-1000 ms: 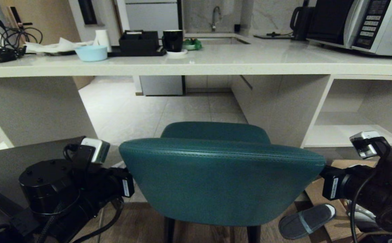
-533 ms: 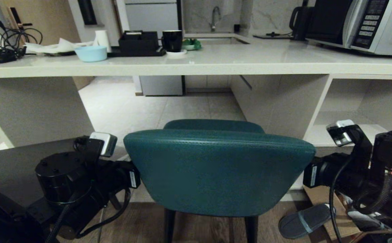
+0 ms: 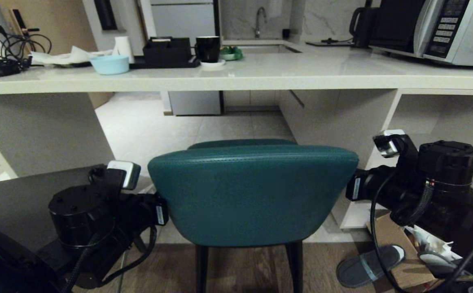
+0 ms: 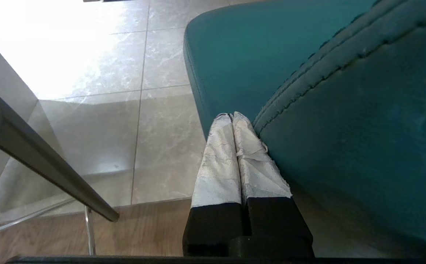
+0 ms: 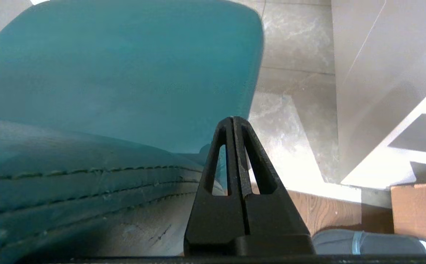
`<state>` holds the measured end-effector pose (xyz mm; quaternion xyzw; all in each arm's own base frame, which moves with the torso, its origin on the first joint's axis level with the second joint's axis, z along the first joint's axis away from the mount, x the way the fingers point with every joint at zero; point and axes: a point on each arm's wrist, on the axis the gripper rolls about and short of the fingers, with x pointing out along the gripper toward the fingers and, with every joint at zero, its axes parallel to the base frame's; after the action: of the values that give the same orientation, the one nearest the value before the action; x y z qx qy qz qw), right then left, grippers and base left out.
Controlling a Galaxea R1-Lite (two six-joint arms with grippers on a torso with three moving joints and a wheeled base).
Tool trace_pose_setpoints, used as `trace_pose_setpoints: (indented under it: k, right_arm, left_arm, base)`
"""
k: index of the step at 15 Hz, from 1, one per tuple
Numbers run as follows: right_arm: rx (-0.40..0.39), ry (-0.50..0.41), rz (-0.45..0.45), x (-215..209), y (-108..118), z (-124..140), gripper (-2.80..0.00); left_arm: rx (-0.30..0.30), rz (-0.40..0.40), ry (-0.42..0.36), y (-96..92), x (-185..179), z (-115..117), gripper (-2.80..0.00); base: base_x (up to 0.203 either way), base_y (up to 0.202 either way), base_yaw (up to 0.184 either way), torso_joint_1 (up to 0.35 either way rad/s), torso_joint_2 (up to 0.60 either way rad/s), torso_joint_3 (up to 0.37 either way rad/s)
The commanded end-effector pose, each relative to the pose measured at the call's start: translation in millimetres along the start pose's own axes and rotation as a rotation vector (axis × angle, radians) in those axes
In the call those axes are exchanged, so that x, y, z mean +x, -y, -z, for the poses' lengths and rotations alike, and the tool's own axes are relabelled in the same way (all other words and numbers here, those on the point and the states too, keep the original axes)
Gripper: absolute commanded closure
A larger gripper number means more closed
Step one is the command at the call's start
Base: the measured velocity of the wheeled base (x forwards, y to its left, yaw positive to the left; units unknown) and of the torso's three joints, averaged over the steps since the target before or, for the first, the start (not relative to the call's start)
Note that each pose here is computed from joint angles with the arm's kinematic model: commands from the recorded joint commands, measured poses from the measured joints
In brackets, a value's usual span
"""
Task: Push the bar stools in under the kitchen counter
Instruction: Push the blue chair back under the dining table
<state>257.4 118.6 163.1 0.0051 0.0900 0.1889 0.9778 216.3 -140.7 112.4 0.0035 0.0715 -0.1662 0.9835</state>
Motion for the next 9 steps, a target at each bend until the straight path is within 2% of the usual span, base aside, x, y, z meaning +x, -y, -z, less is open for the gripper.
trace_pose_setpoints:
  k: [1, 5, 7, 9]
  right_arm:
    - [0.001, -0.009, 0.016, 11, 2, 4, 0.00]
    - [0.001, -0.071, 0.066, 5, 7, 22, 0.00]
    - [0.005, -0.076, 0.086, 5, 13, 23, 0.00]
    - [0.006, -0.064, 0.097, 5, 17, 21, 0.00]
  left_arm:
    - [0.008, 0.035, -0.022, 7.0, 4, 6, 0.00]
    - [-0.003, 0.008, 0.020, 5.5, 19, -2, 0.00]
    - [-0.017, -0.022, 0.075, 7.7, 33, -15, 0.00]
    - [-0.011, -0.057, 0.073, 5.1, 48, -12, 0.00]
  base:
    - [0.000, 0.000, 0.000, 0.000, 0.00, 0.000]
    - [0.000, 0.000, 0.000, 0.000, 0.00, 0.000]
    - [0.000, 0.000, 0.000, 0.000, 0.00, 0.000]
    - [0.000, 0.000, 0.000, 0.000, 0.00, 0.000]
